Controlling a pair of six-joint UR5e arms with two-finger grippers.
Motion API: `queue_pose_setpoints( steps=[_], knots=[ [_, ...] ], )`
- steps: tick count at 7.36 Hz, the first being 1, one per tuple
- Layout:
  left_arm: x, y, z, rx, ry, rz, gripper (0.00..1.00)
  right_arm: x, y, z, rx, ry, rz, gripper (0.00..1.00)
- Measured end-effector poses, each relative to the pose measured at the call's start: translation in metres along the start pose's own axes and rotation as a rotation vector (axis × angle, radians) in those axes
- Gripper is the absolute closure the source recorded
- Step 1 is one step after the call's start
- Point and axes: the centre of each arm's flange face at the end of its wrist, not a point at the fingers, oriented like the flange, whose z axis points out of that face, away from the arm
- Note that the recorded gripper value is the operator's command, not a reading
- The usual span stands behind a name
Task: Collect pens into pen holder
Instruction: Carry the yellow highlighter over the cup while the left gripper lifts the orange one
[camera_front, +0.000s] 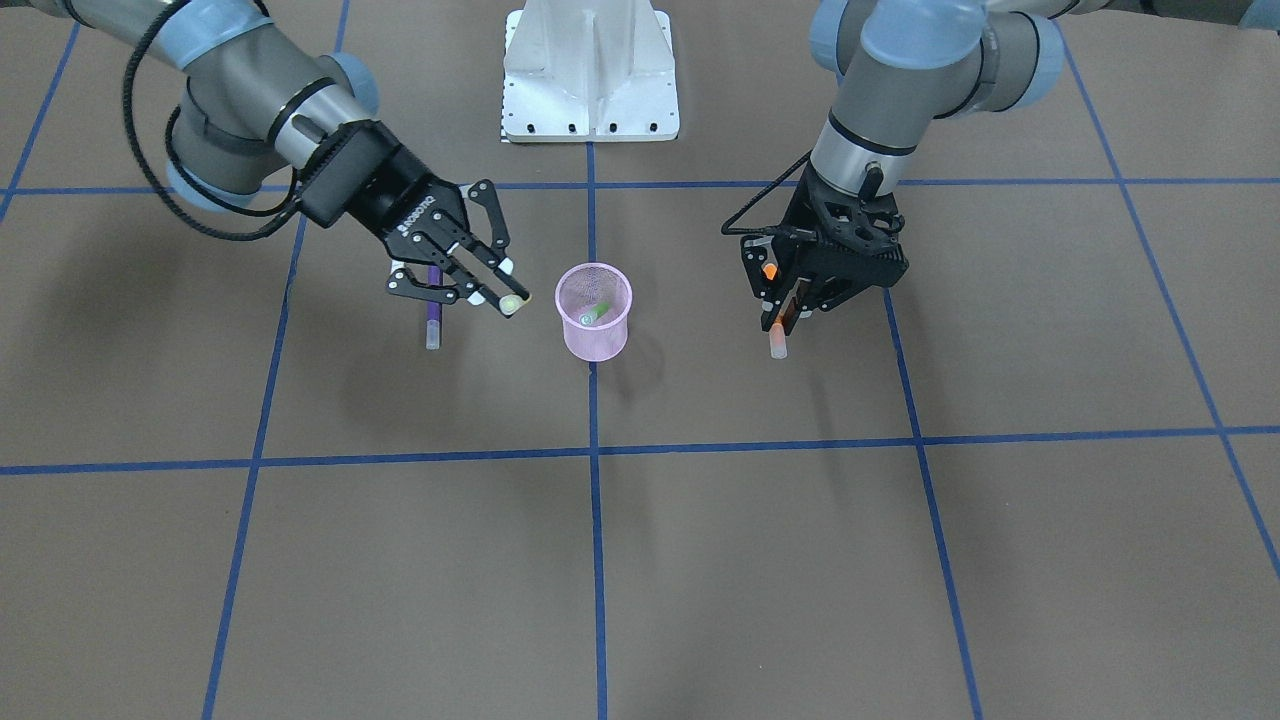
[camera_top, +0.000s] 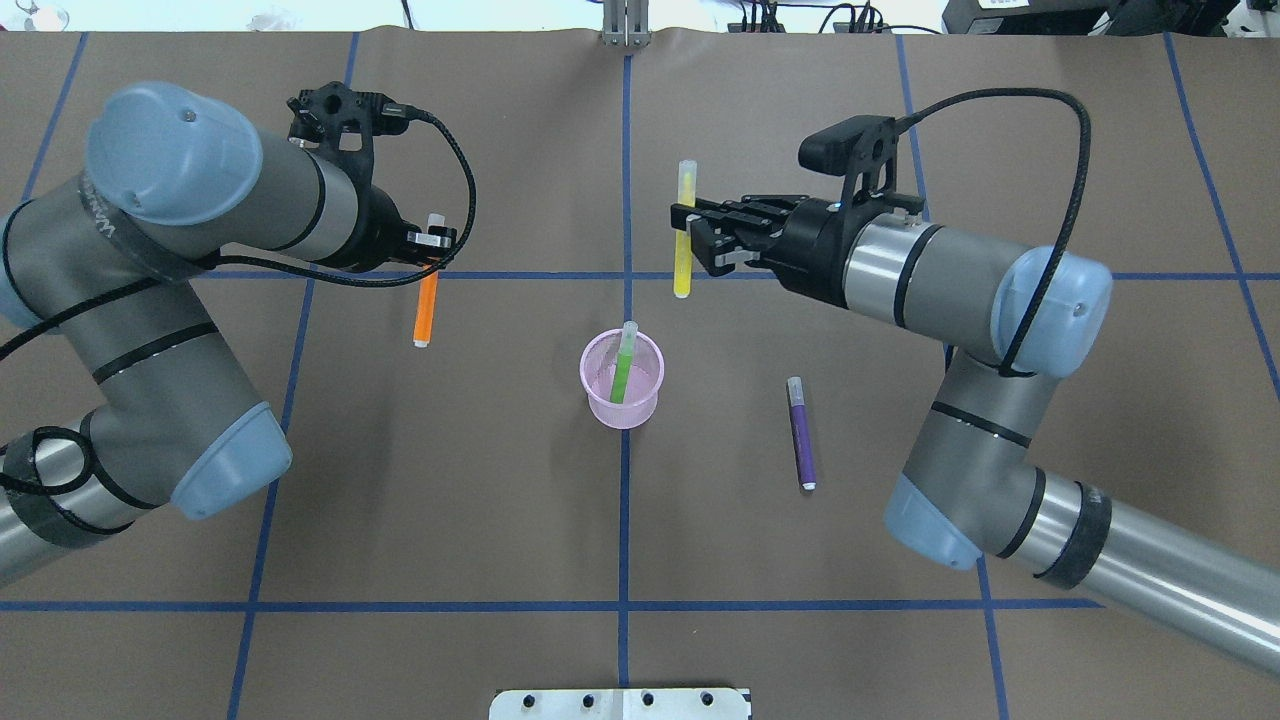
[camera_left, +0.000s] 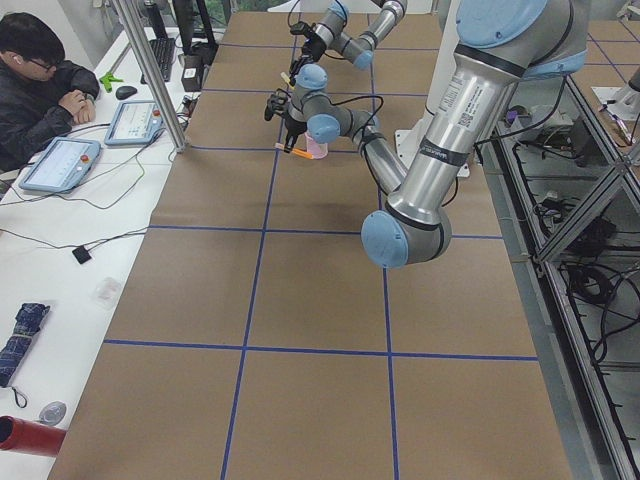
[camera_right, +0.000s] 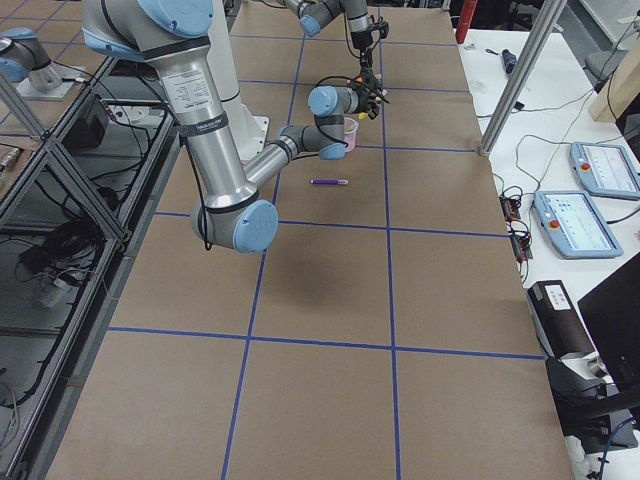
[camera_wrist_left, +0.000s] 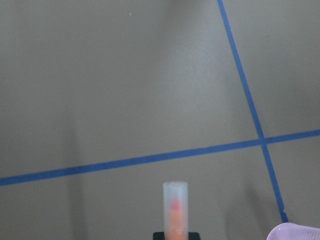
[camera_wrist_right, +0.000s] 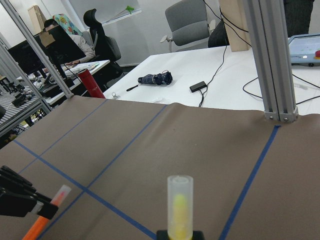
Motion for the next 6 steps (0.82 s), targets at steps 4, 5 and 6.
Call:
queue_pose_setpoints(
  steps=[4, 5, 6],
  knots=[
    [-0.005, -0.005, -0.001, 0.014, -0.002, -0.003, 1.0, -0.043, 0.059, 0.03, -0.02, 0.009, -0.075, 1.0],
    [-0.006, -0.005, -0.001, 0.014, -0.003, -0.004, 1.0, -0.04, 0.067, 0.036, -0.028, 0.021, -0.082, 1.0],
    [-0.006, -0.005, 0.0, 0.013, -0.004, -0.004, 1.0, -0.04, 0.074, 0.042, -0.033, 0.032, -0.084, 1.0]
  ],
)
